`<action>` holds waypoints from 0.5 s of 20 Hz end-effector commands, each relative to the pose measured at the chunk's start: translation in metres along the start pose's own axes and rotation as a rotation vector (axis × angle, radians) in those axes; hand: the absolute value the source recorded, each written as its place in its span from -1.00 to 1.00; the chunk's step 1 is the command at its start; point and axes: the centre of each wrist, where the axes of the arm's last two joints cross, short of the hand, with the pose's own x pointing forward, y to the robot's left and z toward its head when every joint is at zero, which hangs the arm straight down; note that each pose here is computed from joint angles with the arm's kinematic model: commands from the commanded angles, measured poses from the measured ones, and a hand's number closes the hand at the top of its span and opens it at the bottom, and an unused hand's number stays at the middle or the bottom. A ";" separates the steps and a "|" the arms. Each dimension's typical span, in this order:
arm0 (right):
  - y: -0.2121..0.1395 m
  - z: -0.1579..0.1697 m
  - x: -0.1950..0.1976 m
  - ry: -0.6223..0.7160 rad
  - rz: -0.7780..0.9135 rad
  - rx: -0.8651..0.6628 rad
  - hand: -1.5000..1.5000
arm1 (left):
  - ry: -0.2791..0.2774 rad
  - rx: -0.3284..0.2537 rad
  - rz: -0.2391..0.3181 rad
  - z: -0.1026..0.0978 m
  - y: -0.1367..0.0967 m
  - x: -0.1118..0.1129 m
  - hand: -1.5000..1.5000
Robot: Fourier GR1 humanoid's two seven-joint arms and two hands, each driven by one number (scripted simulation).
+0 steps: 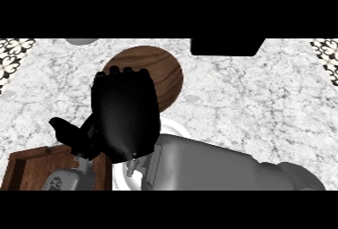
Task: Pick the squash from the plate and place it in the bowl
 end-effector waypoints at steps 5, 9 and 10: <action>0.023 -0.063 -0.038 0.135 -0.070 -0.024 1.00 | -0.006 0.006 -0.007 0.007 -0.011 0.003 0.00; 0.042 -0.098 -0.063 0.138 -0.044 -0.041 1.00 | -0.007 0.003 -0.003 -0.009 -0.010 0.002 0.00; 0.049 -0.098 -0.062 0.135 -0.036 -0.053 1.00 | -0.012 0.001 -0.002 0.005 0.005 0.008 0.00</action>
